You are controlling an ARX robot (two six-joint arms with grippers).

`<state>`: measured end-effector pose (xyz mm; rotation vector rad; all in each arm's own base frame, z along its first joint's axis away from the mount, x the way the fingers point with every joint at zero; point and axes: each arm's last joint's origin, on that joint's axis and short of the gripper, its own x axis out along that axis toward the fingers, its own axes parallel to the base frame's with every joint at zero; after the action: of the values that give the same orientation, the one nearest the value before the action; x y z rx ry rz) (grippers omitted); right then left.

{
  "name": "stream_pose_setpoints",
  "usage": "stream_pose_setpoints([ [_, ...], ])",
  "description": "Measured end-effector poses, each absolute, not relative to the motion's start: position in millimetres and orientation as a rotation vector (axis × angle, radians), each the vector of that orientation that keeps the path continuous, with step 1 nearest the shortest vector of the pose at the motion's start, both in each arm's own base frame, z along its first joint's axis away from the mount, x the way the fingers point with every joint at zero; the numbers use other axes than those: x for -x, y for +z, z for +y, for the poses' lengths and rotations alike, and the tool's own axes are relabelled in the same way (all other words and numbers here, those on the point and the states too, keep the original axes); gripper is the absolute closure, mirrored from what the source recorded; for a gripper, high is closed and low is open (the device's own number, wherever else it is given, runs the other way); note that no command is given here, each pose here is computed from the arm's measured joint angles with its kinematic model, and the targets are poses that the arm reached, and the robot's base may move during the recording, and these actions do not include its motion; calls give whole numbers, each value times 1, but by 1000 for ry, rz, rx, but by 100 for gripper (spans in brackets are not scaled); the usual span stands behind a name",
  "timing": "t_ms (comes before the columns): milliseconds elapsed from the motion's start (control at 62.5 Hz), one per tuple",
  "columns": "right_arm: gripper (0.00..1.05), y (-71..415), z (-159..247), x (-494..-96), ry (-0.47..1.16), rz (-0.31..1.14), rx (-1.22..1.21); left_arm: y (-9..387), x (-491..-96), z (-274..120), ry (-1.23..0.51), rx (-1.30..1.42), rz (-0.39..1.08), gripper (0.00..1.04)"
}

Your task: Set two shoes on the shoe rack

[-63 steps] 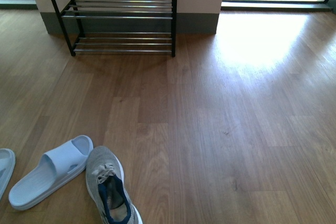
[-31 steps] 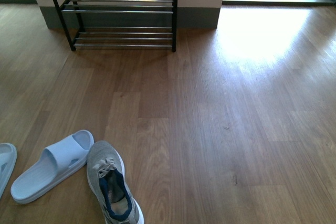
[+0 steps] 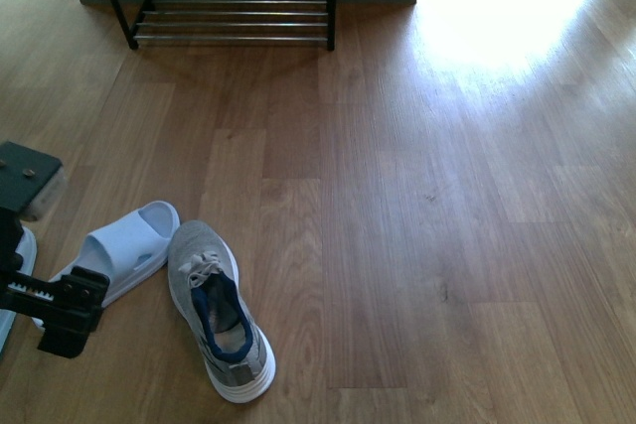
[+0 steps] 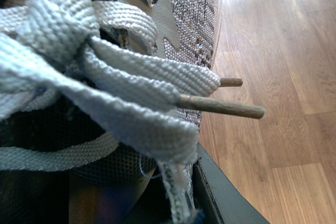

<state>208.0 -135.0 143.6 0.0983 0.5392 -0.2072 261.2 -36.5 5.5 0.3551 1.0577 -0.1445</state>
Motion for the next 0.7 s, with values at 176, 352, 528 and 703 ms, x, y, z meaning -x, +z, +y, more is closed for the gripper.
stream_pose_setpoints([
  [176,102,144,-135,-208,-208,539,-98,-13,-278,-42,-210,-300,1132,9],
  [352,102,144,-135,-208,-208,539,-98,-12,-306,-46,-176,-288,1130,9],
  [528,102,144,-135,-208,-208,539,-98,-26,-323,-52,-133,-343,1201,9],
  [703,102,144,-135,-208,-208,539,-98,-31,-336,-77,-206,-374,1206,9],
])
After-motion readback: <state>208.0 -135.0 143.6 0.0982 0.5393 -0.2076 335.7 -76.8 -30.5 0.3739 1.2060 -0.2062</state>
